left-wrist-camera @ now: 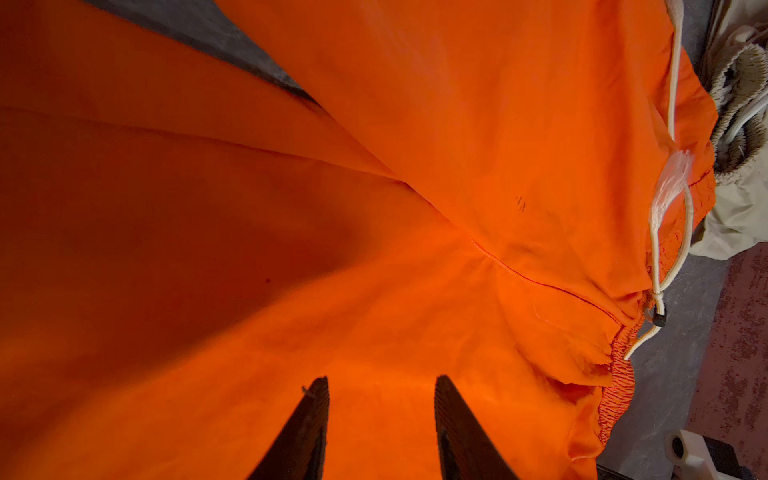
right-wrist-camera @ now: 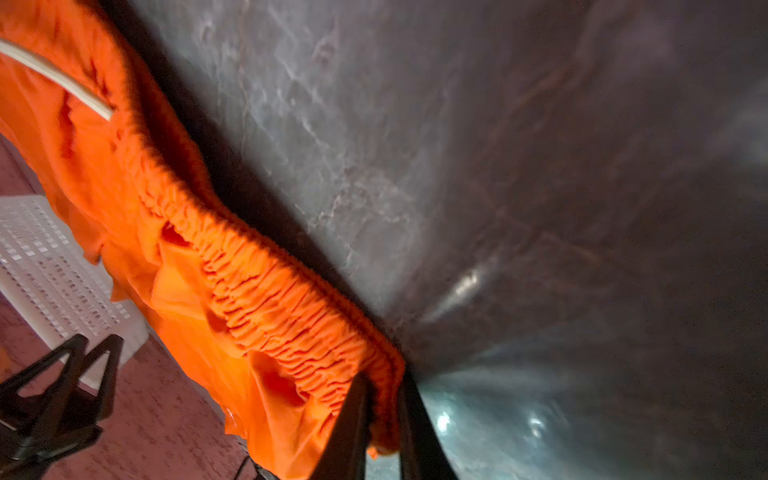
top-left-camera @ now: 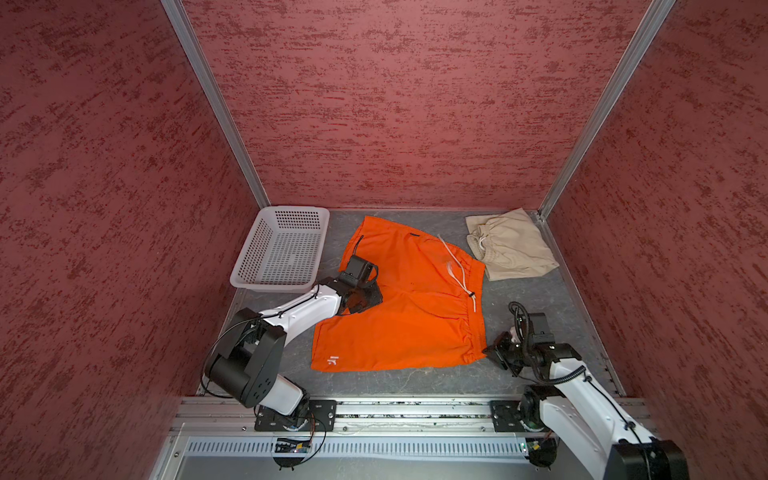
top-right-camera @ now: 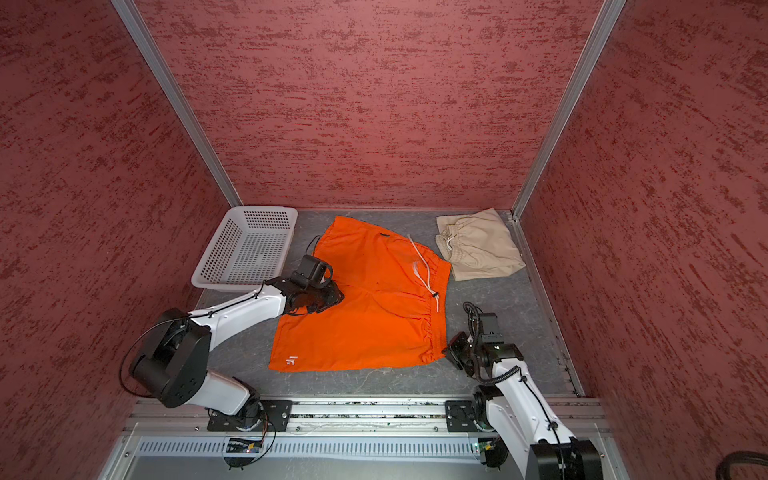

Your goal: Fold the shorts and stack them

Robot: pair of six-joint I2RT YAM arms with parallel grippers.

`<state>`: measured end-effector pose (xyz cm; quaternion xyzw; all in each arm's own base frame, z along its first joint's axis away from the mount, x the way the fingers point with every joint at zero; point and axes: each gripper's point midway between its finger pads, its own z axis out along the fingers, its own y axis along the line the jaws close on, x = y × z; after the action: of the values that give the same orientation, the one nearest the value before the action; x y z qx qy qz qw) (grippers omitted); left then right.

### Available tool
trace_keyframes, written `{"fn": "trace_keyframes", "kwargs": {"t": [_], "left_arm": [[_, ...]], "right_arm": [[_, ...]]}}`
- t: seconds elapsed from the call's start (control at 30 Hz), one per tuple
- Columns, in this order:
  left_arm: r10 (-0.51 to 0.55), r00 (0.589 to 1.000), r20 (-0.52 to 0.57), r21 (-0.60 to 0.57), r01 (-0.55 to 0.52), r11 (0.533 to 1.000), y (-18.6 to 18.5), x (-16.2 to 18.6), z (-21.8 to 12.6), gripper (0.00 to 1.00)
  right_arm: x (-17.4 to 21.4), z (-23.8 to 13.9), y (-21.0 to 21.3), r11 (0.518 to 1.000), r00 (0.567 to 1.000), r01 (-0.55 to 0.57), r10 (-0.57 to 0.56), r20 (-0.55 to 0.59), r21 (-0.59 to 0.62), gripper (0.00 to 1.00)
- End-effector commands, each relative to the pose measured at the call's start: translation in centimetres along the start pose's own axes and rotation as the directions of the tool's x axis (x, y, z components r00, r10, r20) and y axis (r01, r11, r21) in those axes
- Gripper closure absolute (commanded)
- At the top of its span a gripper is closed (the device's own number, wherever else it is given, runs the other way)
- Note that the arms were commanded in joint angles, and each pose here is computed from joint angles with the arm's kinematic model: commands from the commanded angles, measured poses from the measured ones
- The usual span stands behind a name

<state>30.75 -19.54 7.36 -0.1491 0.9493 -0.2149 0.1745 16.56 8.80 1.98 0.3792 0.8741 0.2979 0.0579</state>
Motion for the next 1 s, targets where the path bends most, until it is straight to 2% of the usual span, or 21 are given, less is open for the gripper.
{"fn": "trace_keyframes", "kwargs": {"t": [0.0, 0.17, 0.37, 0.43, 0.57, 0.73, 0.97], "left_arm": [[0.000, 1.000, 0.013, -0.001, 0.001, 1.000, -0.3, -0.2, -1.4, 0.54], [-0.072, 0.997, -0.032, -0.002, 0.072, 0.997, 0.4, 0.8, -3.2, 0.52], [-0.251, 0.967, -0.043, -0.073, 0.247, 0.966, 3.8, 2.4, -6.1, 0.46], [-0.355, 0.934, -0.042, -0.134, 0.347, 0.928, 6.1, 3.2, -7.0, 0.44], [-0.486, 0.874, -0.009, -0.252, 0.468, 0.847, 10.0, 4.6, -8.6, 0.43], [-0.617, 0.786, 0.050, -0.402, 0.581, 0.708, 14.7, 7.5, -10.1, 0.45], [-0.645, 0.760, 0.074, -0.470, 0.597, 0.650, 17.4, 9.8, -10.6, 0.46]], "right_arm": [[-0.6, 0.1, -0.3, 1.000, 0.999, -0.009, 0.008, 0.032, 0.010, 0.94], [-0.7, -0.1, -0.2, 1.000, 0.999, -0.004, 0.004, 0.043, 0.008, 0.99], [-0.8, -0.3, 0.1, 1.000, 0.999, 0.001, -0.001, 0.053, 0.002, 0.98], [-0.8, -0.4, 0.2, 1.000, 0.999, 0.006, -0.006, 0.053, 0.001, 0.98], [-1.0, -0.7, 0.4, 1.000, 0.998, 0.016, -0.016, 0.061, 0.011, 0.98], [-1.1, -0.7, 0.4, 1.000, 0.998, 0.019, -0.020, 0.058, 0.016, 0.98], [-1.0, -0.7, 0.5, 1.000, 0.998, 0.022, -0.022, 0.052, 0.015, 0.98]]}}
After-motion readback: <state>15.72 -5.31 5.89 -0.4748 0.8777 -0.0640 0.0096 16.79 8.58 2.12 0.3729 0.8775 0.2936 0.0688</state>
